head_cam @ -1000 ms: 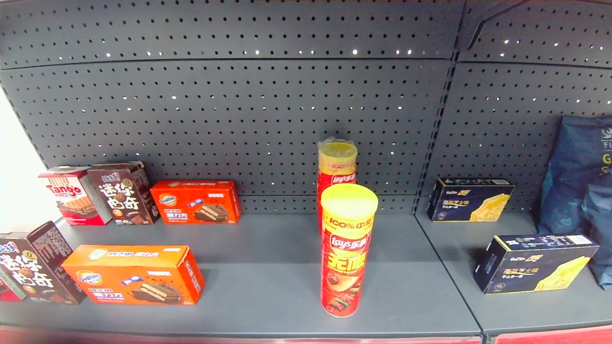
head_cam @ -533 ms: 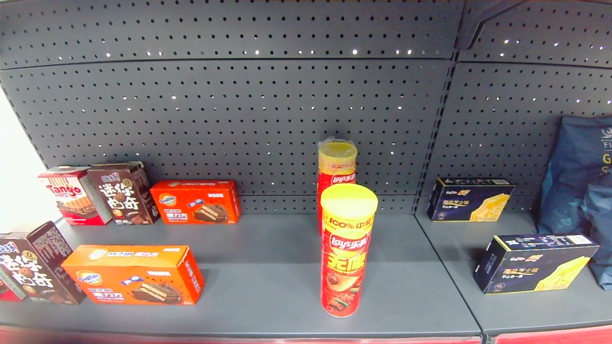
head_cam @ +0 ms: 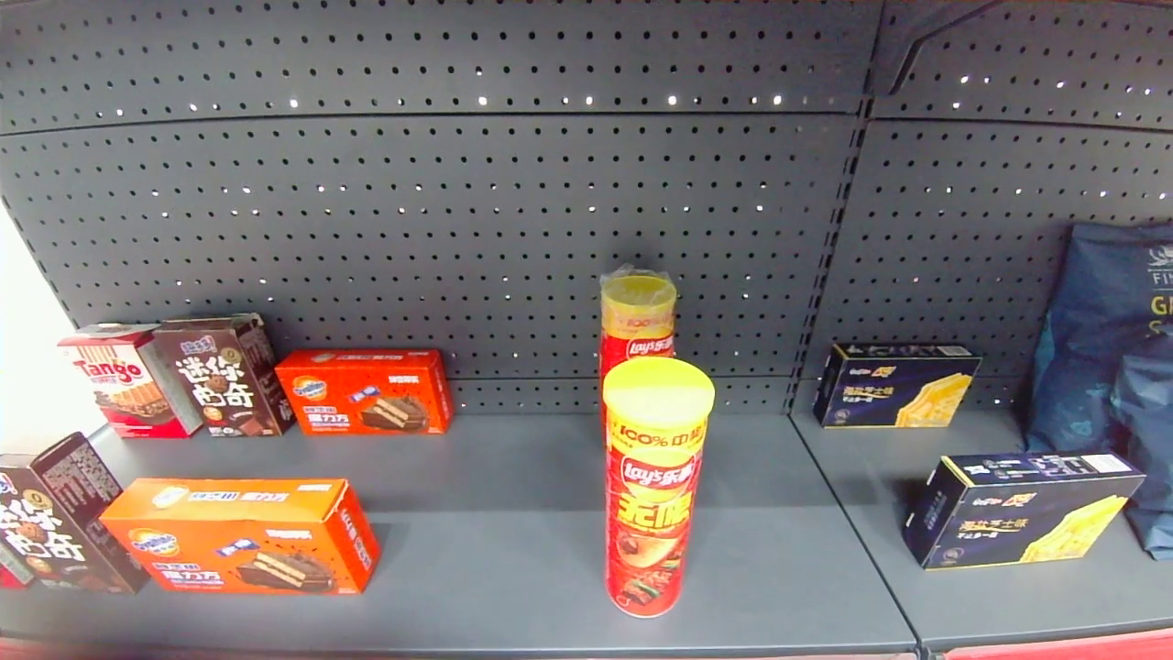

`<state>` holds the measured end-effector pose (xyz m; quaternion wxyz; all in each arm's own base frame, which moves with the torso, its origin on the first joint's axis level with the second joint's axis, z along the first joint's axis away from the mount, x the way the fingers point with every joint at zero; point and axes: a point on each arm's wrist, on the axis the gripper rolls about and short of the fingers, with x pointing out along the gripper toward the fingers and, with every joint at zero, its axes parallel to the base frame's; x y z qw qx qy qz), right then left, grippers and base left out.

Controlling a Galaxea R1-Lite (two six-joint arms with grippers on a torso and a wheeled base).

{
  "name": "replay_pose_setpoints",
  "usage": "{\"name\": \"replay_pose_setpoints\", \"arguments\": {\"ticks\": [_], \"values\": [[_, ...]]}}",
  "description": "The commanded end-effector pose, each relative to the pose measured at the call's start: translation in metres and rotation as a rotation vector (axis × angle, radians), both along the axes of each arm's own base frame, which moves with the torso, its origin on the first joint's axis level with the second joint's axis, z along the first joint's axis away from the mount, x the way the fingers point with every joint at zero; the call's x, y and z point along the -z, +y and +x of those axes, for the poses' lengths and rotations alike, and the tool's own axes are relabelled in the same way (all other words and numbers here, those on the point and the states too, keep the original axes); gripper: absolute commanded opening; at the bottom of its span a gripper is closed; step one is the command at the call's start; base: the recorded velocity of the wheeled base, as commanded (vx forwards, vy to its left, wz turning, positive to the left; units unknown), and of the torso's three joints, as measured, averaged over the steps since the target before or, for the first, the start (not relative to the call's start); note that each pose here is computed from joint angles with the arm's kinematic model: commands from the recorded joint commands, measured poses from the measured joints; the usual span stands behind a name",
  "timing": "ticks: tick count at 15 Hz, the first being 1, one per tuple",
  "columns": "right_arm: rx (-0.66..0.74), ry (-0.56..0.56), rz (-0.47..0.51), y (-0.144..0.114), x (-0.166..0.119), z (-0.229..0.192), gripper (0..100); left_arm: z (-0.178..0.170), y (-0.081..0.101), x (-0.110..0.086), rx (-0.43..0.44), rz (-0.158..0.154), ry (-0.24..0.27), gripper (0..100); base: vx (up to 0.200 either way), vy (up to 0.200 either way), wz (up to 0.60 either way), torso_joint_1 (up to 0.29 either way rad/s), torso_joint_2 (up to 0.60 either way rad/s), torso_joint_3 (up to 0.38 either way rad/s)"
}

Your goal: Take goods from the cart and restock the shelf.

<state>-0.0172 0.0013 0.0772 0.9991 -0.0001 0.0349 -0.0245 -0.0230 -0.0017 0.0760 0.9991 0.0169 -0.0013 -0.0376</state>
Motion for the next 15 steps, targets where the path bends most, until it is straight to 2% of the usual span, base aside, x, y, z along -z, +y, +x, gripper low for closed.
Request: {"name": "replay_pose_setpoints", "arguments": {"ticks": [1, 4, 5, 15], "values": [[0.0, 0.002, -0.002, 0.0, 0.0001, 0.0001, 100, 0.0, 0.0, 0.0001, 0.0, 0.0, 0.0, 100, 0.0, 0.0, 0.0, 0.0, 0.0, 0.0], [0.0, 0.002, 0.0, 0.0, 0.0001, 0.0001, 100, 0.0, 0.0, 0.0001, 0.0, 0.0, 0.0, 100, 0.0, 0.0, 0.0, 0.0, 0.0, 0.0], [0.0, 0.002, 0.0, 0.0, 0.0001, 0.0001, 100, 0.0, 0.0, 0.0001, 0.0, 0.0, 0.0, 100, -0.2, 0.0, 0.0, 0.007, 0.0, -0.002], [0.0, 0.002, -0.002, 0.0, 0.0001, 0.0001, 100, 0.0, 0.0, 0.0001, 0.001, -0.002, 0.0, 100, 0.0, 0.0, 0.0, 0.0, 0.0, 0.0]]}}
